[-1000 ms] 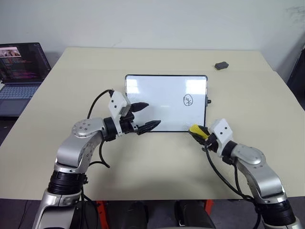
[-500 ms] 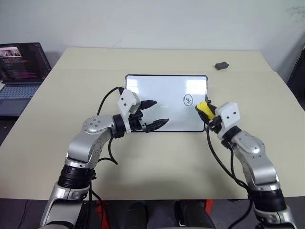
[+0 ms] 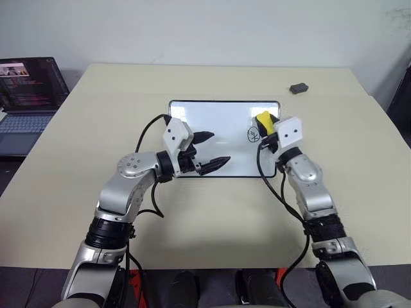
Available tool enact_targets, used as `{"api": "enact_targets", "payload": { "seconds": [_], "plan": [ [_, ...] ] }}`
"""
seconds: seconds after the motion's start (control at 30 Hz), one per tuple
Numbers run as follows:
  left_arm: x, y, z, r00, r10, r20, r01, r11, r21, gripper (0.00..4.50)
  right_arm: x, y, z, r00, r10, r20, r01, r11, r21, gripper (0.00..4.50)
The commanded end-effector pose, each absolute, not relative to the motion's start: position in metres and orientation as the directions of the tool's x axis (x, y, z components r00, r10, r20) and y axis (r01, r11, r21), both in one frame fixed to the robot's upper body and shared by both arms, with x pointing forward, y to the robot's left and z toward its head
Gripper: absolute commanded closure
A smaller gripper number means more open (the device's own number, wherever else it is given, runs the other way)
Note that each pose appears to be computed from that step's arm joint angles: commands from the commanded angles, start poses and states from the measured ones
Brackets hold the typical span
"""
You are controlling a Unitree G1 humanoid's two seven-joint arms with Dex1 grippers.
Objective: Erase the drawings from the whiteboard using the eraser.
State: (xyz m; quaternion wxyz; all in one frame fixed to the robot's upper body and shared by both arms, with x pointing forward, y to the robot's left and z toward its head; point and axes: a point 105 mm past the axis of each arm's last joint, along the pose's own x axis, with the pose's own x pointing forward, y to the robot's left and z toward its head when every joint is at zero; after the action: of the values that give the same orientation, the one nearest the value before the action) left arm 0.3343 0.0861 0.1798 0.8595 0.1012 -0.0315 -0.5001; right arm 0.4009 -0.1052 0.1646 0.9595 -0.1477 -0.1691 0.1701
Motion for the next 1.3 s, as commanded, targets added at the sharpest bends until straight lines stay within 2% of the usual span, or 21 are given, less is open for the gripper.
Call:
{"api": "enact_targets", "payload": {
  "seconds": [0.03,0.27,0.4,0.53,0.63,0.73,0.87,1.0,1.1,1.2,1.3],
  "plan": [
    [0.334,0.085,0.192,0.495,-0.869,-0.011,0.844,0.478,0.242,0.00,0.403,-0.095,0.137,0.889,0.407,0.211,-0.320,0.881,-0.348,3.35],
    [0.334,0.089,0.192,0.508,-0.861,-0.014,0.838,0.490,0.241,0.00,0.388,-0.068,0.095,0.852,0.513,0.104,-0.441,0.811,-0.384,3.35],
    [0.335,0.092,0.191,0.520,-0.854,-0.012,0.831,0.503,0.237,0.00,0.380,-0.058,0.086,0.826,0.557,0.079,-0.483,0.774,-0.409,3.35],
    [0.337,0.097,0.188,0.537,-0.843,-0.020,0.823,0.519,0.231,0.00,0.377,-0.054,0.094,0.805,0.584,0.105,-0.487,0.751,-0.446,3.35],
    [0.339,0.102,0.184,0.555,-0.831,-0.035,0.814,0.534,0.228,0.00,0.379,-0.057,0.119,0.801,0.566,0.195,-0.446,0.782,-0.436,3.35],
    [0.340,0.106,0.180,0.565,-0.824,-0.045,0.810,0.543,0.223,0.00,0.387,-0.069,0.156,0.812,0.487,0.322,-0.356,0.850,-0.389,3.35],
    [0.338,0.106,0.178,0.562,-0.826,-0.049,0.813,0.540,0.218,0.00,0.399,-0.083,0.172,0.845,0.399,0.355,-0.268,0.892,-0.363,3.35],
    [0.337,0.105,0.177,0.559,-0.828,-0.050,0.816,0.538,0.214,0.00,0.409,-0.089,0.171,0.873,0.352,0.339,-0.221,0.903,-0.369,3.35],
    [0.336,0.104,0.177,0.558,-0.829,-0.051,0.817,0.537,0.212,0.00,0.409,-0.085,0.167,0.877,0.354,0.324,-0.231,0.903,-0.363,3.35],
    [0.336,0.104,0.177,0.558,-0.828,-0.051,0.817,0.537,0.211,0.00,0.405,-0.073,0.154,0.867,0.413,0.278,-0.298,0.878,-0.374,3.35],
    [0.335,0.104,0.177,0.558,-0.828,-0.049,0.816,0.538,0.210,0.00,0.395,-0.055,0.128,0.841,0.506,0.189,-0.411,0.827,-0.384,3.35]
  ]
}}
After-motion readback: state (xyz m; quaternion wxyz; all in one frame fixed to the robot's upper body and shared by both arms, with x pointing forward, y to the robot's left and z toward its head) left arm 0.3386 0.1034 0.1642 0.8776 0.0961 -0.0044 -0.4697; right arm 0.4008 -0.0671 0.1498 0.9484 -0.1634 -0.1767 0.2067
